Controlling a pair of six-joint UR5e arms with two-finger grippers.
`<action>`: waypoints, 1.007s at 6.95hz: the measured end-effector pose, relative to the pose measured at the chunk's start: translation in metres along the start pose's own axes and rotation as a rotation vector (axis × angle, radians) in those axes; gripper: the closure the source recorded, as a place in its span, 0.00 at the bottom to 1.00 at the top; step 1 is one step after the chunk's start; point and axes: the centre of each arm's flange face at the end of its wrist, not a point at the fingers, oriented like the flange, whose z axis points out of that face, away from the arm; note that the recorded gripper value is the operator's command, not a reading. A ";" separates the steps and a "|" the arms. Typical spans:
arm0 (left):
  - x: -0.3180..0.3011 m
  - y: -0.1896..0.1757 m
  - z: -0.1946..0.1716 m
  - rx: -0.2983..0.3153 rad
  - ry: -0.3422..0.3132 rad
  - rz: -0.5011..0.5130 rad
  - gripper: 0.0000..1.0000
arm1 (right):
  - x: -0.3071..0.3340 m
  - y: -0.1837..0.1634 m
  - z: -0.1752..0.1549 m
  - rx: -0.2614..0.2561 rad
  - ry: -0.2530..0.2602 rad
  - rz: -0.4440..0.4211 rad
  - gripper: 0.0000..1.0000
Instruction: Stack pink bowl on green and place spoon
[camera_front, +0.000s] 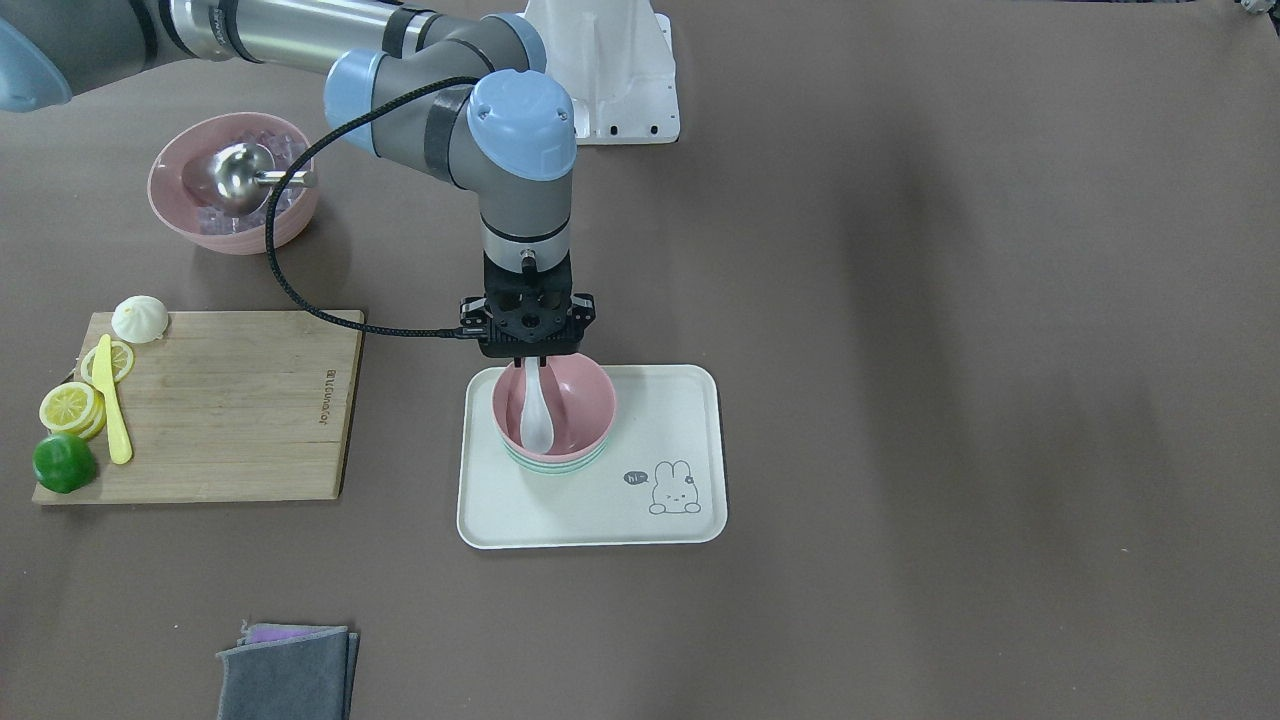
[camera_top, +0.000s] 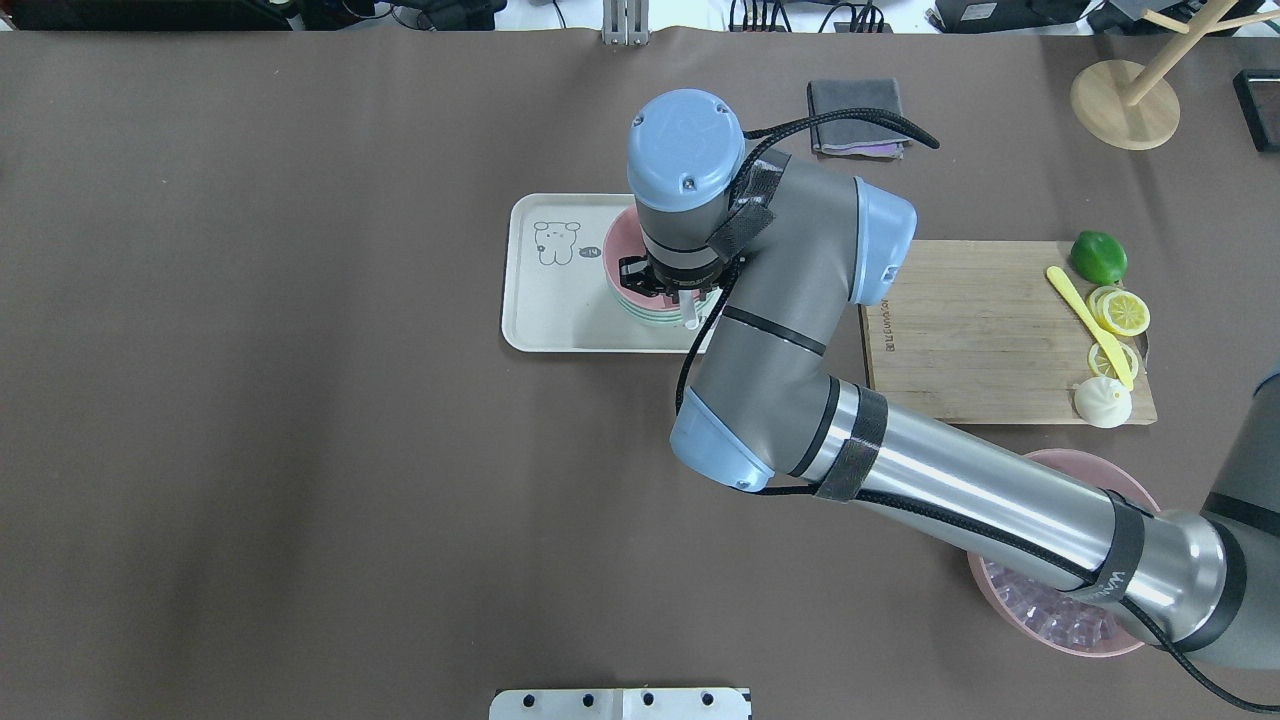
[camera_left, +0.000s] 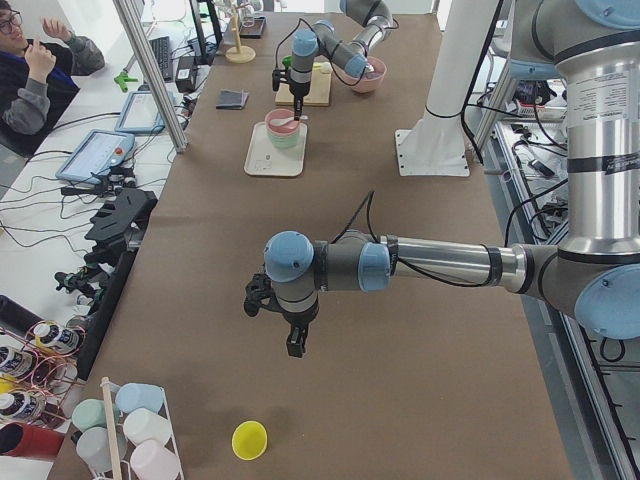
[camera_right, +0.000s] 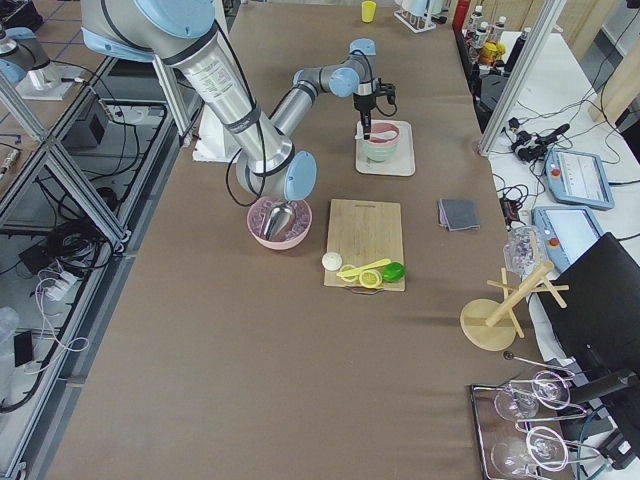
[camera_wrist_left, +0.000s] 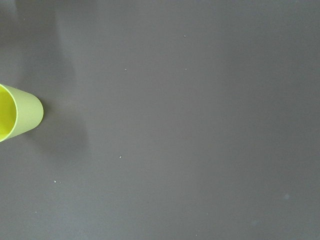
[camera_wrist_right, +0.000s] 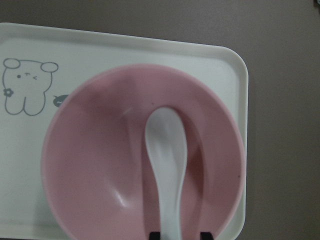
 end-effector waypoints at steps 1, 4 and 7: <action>0.000 0.000 0.000 0.000 0.000 0.001 0.01 | 0.001 -0.002 -0.001 0.011 0.004 0.000 0.01; 0.000 -0.001 0.001 -0.002 0.000 0.000 0.01 | 0.028 -0.026 -0.004 0.028 0.023 0.037 0.00; 0.000 0.000 0.001 -0.004 0.000 -0.010 0.01 | 0.166 -0.084 0.008 -0.024 0.031 0.050 0.00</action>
